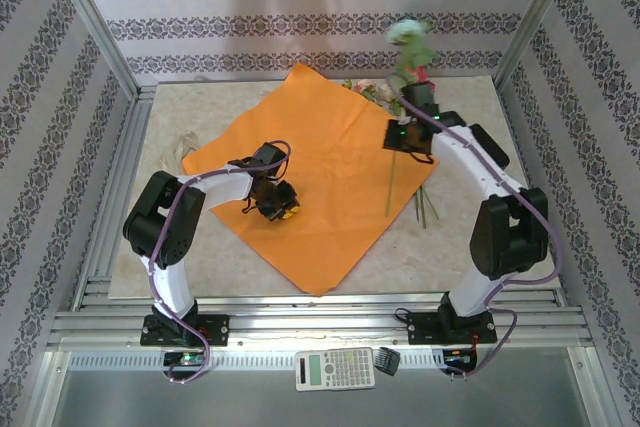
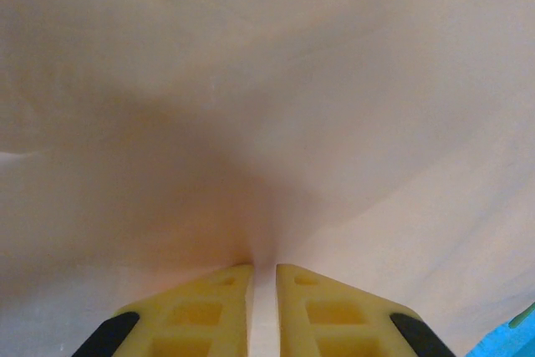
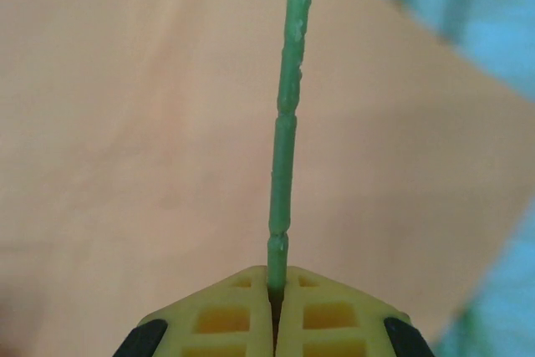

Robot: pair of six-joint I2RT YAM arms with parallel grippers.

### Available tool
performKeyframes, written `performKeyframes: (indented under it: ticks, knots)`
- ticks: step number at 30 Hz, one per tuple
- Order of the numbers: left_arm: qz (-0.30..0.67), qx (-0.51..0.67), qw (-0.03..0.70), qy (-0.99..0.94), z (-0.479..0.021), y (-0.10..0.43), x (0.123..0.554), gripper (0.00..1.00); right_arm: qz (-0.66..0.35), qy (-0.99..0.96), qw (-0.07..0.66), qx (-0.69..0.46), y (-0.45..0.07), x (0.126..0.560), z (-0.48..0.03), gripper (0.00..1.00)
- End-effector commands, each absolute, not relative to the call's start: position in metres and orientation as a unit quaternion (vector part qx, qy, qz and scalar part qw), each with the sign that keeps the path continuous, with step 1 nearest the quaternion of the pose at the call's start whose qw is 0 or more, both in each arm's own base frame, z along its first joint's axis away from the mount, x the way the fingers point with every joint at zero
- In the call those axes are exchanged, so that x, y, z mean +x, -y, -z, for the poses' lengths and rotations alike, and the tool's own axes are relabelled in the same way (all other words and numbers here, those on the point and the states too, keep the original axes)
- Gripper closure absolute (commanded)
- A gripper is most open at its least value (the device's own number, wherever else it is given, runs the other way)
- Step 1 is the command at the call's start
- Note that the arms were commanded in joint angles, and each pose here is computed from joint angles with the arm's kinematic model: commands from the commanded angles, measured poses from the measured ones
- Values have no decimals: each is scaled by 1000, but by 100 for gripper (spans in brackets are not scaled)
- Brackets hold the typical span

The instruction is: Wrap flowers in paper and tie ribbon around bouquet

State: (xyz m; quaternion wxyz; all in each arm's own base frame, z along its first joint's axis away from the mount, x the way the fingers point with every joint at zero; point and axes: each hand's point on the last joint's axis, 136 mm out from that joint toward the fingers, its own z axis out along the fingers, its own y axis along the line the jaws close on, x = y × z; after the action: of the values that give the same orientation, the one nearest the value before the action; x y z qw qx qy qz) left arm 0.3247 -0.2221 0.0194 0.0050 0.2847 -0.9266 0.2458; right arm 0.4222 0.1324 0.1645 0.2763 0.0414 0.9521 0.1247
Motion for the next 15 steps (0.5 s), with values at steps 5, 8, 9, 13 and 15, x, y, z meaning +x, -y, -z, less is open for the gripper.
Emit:
performKeyframes:
  ticks: [5, 8, 9, 13, 15]
  knots:
    - [-223, 292, 14, 930, -10, 203, 302, 87, -259, -933, 248, -39, -269, 413, -152, 100]
    - [-222, 294, 19, 930, -9, 199, 291, 87, -275, -933, 230, -30, -297, 418, -133, 100]
    - [-223, 295, 20, 929, -9, 199, 289, 87, -282, -933, 222, -21, -304, 421, -126, 100]
    - [-221, 297, 22, 929, -8, 195, 281, 87, -295, -934, 202, -1, -324, 427, -98, 100]
    - [-221, 298, 22, 928, -8, 194, 279, 87, -299, -936, 186, 5, -332, 426, -85, 100]
